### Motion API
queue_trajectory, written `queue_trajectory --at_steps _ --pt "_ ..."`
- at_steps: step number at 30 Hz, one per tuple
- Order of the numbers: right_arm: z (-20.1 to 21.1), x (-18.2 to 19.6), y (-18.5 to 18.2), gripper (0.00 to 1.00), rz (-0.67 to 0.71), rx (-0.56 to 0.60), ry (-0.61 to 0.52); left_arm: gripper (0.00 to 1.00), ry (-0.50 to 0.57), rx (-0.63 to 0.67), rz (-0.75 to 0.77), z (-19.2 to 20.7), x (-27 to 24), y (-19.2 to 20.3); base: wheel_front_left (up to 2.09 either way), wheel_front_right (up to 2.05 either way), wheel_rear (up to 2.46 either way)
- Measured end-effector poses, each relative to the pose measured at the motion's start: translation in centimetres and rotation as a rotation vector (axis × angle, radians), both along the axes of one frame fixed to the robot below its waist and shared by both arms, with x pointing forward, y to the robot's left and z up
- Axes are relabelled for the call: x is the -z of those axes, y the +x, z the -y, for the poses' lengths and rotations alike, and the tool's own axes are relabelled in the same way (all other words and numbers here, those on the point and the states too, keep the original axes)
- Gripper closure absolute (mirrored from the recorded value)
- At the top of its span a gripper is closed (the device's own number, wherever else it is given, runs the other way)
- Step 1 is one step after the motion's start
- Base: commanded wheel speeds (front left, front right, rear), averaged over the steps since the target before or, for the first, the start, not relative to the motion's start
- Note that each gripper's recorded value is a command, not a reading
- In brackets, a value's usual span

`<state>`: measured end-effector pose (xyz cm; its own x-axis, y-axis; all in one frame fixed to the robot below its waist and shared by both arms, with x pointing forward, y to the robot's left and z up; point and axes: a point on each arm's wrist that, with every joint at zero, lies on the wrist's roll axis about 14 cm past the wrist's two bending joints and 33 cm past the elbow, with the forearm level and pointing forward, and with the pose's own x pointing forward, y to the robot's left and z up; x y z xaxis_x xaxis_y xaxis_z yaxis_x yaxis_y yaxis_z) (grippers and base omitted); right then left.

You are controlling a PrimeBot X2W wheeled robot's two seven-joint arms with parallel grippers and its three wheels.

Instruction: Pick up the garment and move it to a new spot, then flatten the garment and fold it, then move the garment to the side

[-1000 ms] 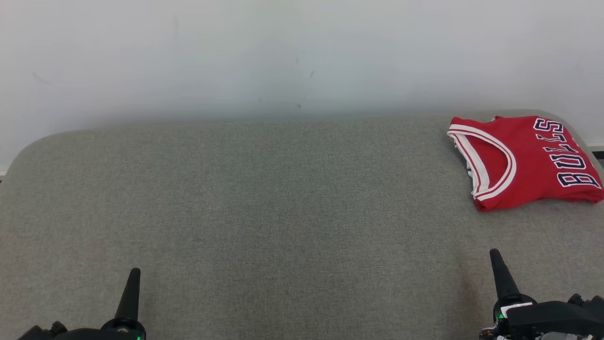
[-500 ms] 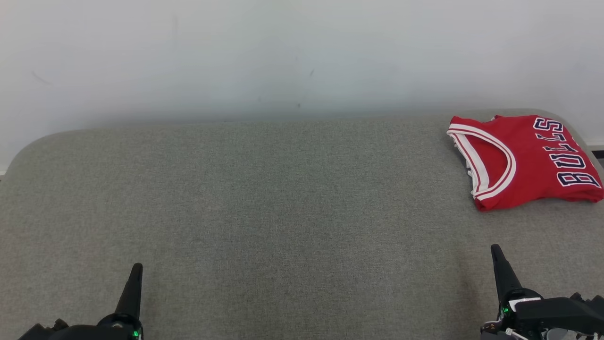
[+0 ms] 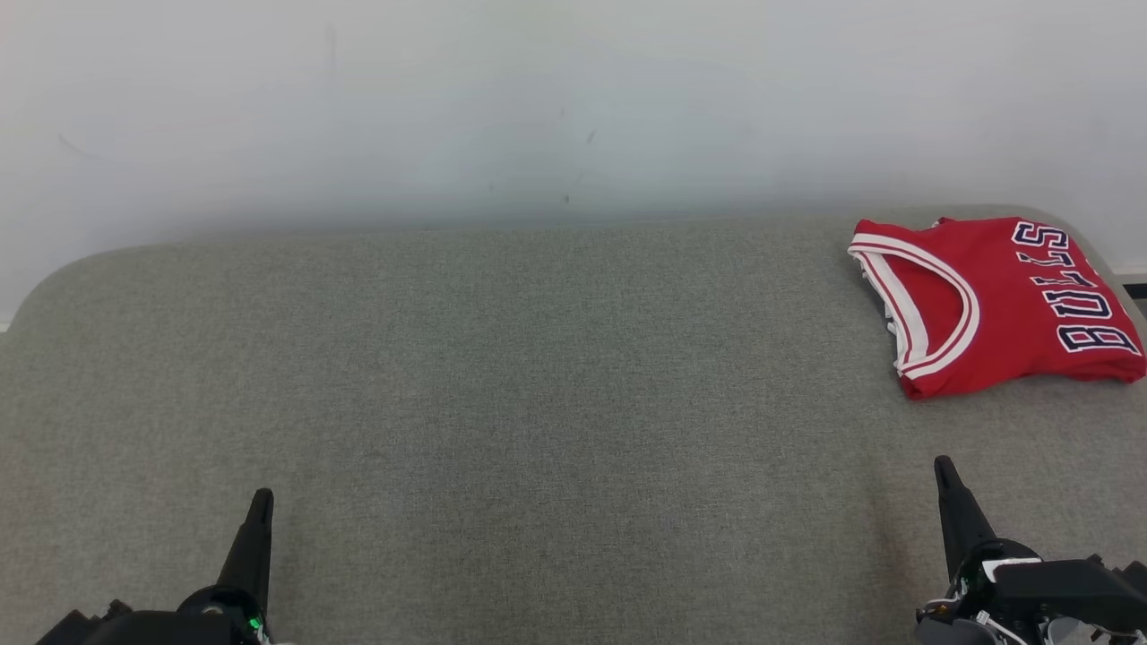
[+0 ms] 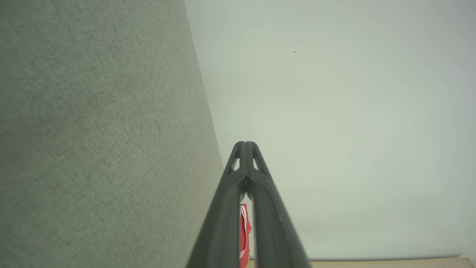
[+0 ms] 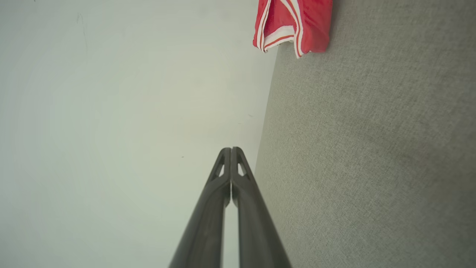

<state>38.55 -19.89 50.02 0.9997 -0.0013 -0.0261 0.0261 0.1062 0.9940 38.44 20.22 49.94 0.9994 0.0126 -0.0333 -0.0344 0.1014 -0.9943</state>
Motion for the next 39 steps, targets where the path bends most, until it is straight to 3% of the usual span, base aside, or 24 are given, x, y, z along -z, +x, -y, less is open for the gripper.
queue_trajectory --at_steps 16,39 --pt "0.14 -0.45 0.23 1.0 0.019 0.001 0.108 1.0 -0.103 0.012 0.024 0.24 -0.48 0.31 0.0 0.0 0.0" --pt "0.15 -0.48 0.24 1.0 0.02 0.001 0.11 1.0 -0.103 0.012 0.025 0.25 -0.51 0.32 0.0 0.0 0.0"
